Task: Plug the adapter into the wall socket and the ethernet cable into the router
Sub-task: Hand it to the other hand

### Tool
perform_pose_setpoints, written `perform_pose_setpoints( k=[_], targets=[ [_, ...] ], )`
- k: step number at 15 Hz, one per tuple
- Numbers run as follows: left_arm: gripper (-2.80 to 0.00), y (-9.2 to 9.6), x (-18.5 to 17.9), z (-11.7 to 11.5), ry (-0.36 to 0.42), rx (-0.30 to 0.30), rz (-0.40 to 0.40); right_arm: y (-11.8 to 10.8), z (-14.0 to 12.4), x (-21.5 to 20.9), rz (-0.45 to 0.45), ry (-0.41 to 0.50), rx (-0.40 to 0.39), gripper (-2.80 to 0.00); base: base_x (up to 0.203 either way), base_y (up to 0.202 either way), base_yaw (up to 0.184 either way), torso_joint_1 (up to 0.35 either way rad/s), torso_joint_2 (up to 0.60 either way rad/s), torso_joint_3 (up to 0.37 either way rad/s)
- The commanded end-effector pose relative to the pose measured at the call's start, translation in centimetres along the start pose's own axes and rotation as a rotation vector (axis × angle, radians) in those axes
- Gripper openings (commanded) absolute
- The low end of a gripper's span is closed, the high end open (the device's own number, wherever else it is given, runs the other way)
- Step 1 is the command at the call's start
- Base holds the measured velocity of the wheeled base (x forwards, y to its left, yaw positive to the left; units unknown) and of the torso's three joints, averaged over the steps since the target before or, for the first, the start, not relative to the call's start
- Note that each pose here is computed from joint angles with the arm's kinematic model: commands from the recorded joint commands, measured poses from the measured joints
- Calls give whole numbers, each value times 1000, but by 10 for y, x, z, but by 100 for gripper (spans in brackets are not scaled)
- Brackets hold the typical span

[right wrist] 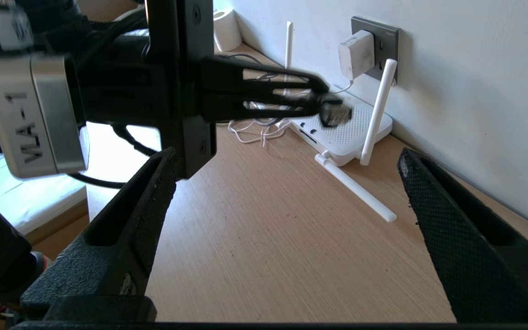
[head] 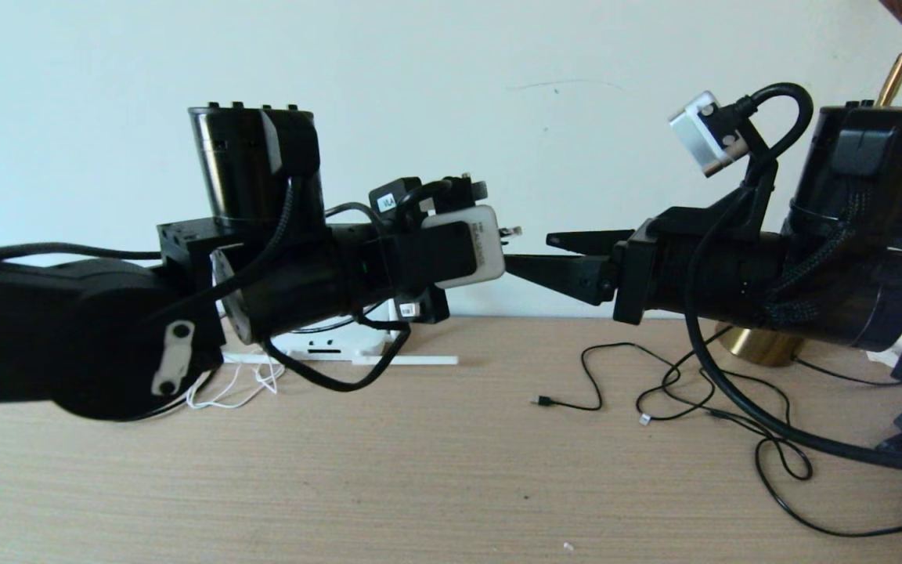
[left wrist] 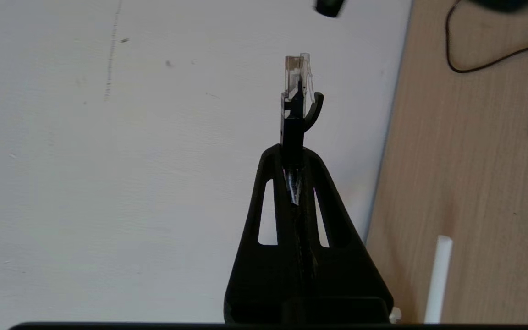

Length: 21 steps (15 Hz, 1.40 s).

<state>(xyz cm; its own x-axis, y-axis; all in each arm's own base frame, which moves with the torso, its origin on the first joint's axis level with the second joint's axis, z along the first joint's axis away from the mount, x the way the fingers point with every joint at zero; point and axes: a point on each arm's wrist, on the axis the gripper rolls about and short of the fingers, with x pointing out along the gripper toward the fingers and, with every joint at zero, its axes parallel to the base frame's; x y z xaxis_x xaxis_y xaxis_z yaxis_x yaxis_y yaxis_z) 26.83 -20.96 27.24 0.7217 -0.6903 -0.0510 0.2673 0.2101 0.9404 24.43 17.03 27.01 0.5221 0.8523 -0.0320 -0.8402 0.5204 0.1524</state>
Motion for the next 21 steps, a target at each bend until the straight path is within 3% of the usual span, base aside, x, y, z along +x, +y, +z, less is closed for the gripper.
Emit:
perform_pose_setpoints(
  k=[1,21],
  targets=[
    [-280,2,2,1,-4,7,7,0,-1,0,4,0,2,0,0,0,0,0,0,0],
    [-280,-1,3,8,-32,6,-1,-5,-1,10,5,-7,17,0,0,0,0,0,0,0]
  ],
)
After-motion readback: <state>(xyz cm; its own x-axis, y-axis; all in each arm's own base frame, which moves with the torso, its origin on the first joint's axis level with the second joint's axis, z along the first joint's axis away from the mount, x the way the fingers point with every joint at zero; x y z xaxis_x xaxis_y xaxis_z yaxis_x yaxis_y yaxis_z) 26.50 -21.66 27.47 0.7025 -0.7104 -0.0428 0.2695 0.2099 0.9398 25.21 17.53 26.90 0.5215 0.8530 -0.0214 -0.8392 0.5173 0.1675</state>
